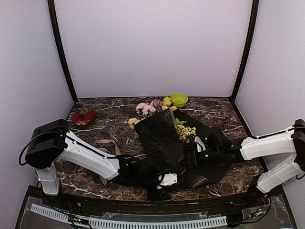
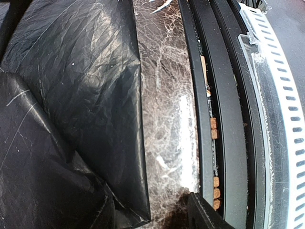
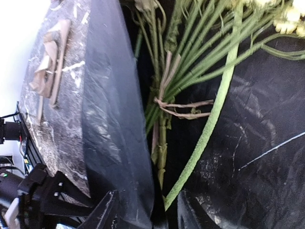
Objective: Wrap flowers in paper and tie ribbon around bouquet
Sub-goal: Adjust the 2/3-folded wrapping paper at the center of the board.
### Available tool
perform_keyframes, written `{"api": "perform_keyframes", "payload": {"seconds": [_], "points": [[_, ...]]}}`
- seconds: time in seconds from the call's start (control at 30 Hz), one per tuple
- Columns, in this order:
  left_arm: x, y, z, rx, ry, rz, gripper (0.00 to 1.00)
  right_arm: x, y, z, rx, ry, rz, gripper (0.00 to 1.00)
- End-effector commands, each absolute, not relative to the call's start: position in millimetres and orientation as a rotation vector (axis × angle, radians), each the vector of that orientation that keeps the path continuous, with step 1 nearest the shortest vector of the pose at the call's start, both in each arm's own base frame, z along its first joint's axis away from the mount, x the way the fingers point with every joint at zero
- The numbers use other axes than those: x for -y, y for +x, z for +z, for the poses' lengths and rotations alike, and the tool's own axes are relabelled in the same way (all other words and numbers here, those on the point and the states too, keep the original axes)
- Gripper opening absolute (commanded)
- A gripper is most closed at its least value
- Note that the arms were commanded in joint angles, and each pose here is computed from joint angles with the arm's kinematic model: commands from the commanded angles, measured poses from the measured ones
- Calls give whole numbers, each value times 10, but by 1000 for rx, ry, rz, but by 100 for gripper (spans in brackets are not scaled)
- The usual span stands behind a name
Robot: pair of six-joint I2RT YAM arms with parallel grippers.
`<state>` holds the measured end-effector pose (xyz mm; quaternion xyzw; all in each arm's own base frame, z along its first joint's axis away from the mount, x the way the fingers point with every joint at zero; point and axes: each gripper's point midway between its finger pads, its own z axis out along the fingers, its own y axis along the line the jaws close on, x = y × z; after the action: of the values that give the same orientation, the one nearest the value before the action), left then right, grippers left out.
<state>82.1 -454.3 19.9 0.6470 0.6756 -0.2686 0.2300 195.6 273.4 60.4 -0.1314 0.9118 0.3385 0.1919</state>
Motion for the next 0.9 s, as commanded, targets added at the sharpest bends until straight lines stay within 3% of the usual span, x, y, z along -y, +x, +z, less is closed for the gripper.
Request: {"api": "perform_keyframes", "payload": {"seconds": [0.0,0.1,0.2,0.63,0.77,0.87], "points": [[4201,625,-117,-2011,1888,-712,53,-2882,2040,675,-2526,-400,1003,30],[4192,620,-121,-2011,1889,-714,53,-2882,2031,662,-2520,-383,1020,10],[4213,625,-75,-2000,1881,-723,53,-2837,2036,618,-2524,-349,1007,0],[4570,866,887,-1767,1672,-851,56,-2752,1994,335,-2599,-294,963,0],[4578,1294,1084,-1838,1435,-843,56,-2733,1958,274,-2622,-272,971,0],[4598,1574,893,-1931,1368,-710,54,-2720,1926,224,-2641,-263,972,0]]}}
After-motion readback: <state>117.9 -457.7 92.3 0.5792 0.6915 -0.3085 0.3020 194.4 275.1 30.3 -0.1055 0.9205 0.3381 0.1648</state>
